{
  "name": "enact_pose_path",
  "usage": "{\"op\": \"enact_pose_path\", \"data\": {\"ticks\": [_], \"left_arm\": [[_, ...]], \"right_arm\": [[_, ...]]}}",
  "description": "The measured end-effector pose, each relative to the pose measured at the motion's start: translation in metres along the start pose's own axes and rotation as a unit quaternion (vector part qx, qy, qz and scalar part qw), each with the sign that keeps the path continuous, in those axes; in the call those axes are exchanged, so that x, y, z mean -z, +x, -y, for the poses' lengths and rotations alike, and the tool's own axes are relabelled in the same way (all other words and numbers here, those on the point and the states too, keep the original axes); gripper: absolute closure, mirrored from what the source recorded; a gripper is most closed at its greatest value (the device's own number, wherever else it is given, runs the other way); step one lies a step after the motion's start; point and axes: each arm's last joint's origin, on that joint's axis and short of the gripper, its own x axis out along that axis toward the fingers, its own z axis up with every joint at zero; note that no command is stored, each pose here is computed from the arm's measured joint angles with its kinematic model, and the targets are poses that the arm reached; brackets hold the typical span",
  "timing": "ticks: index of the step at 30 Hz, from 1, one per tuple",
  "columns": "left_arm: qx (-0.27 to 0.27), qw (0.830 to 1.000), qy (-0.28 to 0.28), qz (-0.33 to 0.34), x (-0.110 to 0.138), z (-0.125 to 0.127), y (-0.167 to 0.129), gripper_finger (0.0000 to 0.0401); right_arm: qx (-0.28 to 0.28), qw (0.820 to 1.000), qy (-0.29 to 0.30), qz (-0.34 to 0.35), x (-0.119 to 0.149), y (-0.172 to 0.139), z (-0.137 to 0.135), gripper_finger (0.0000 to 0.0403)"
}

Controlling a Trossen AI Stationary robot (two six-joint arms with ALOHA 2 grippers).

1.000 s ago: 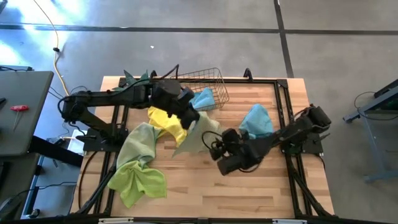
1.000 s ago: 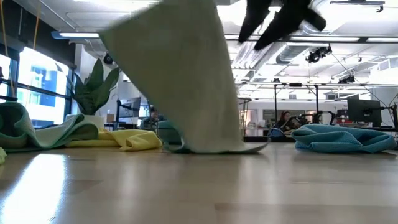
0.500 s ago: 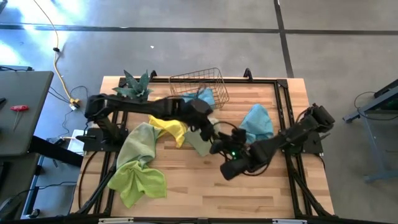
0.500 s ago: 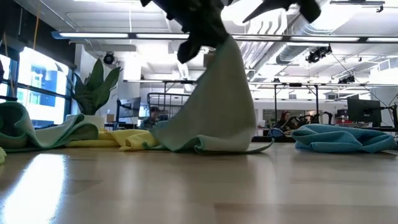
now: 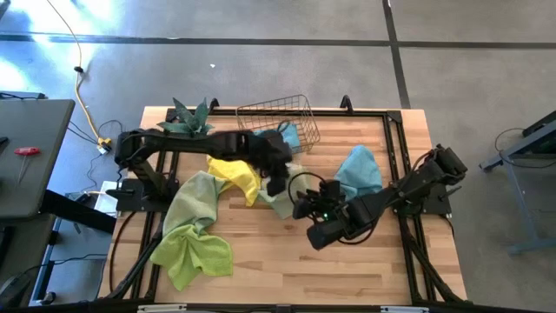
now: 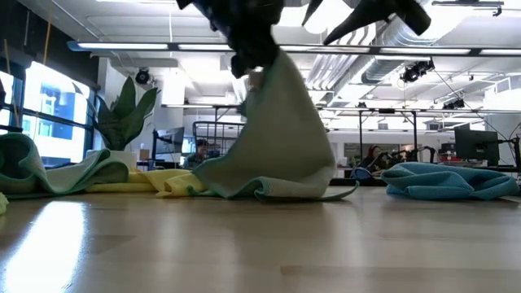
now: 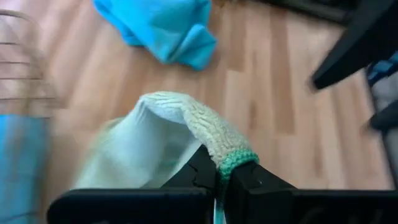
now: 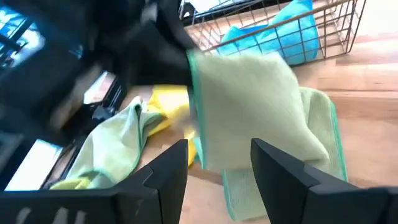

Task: Fold microfiber towels
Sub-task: Fold the right light blue microfiber cloth

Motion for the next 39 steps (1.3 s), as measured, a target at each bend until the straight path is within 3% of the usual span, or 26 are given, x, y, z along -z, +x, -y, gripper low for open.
{"op": "enact_pose_path", "data": {"ticks": [6, 9, 13, 16, 19, 29, 39], "left_arm": [[-0.055, 0.988, 0.140, -0.025, 0.000, 0.002, -0.040, 0.0401], [-0.106, 0.966, 0.228, -0.062, -0.004, 0.012, -0.056, 0.0401], [-0.171, 0.927, 0.317, -0.106, -0.008, 0.023, -0.069, 0.0401], [-0.199, 0.903, 0.353, -0.141, -0.005, 0.027, -0.071, 0.0401], [-0.216, 0.892, 0.362, -0.161, -0.002, 0.028, -0.071, 0.0401], [-0.220, 0.915, 0.288, -0.178, 0.005, 0.030, -0.067, 0.0401], [-0.153, 0.935, 0.253, -0.195, 0.005, 0.056, -0.087, 0.0401]], "right_arm": [[-0.011, 0.999, -0.043, 0.028, 0.008, -0.004, 0.000, 0.0236], [-0.012, 0.995, -0.084, 0.052, 0.016, 0.003, -0.003, 0.0236], [-0.008, 0.993, -0.096, 0.063, 0.031, 0.021, -0.006, 0.0236], [-0.017, 0.991, -0.094, 0.092, 0.044, 0.034, -0.012, 0.0236], [-0.027, 0.985, -0.105, 0.133, 0.058, 0.048, -0.018, 0.0236], [-0.030, 0.980, -0.136, 0.143, 0.099, 0.106, -0.020, 0.0236], [0.044, 0.966, -0.240, 0.083, 0.092, 0.126, 0.002, 0.0236]]}}
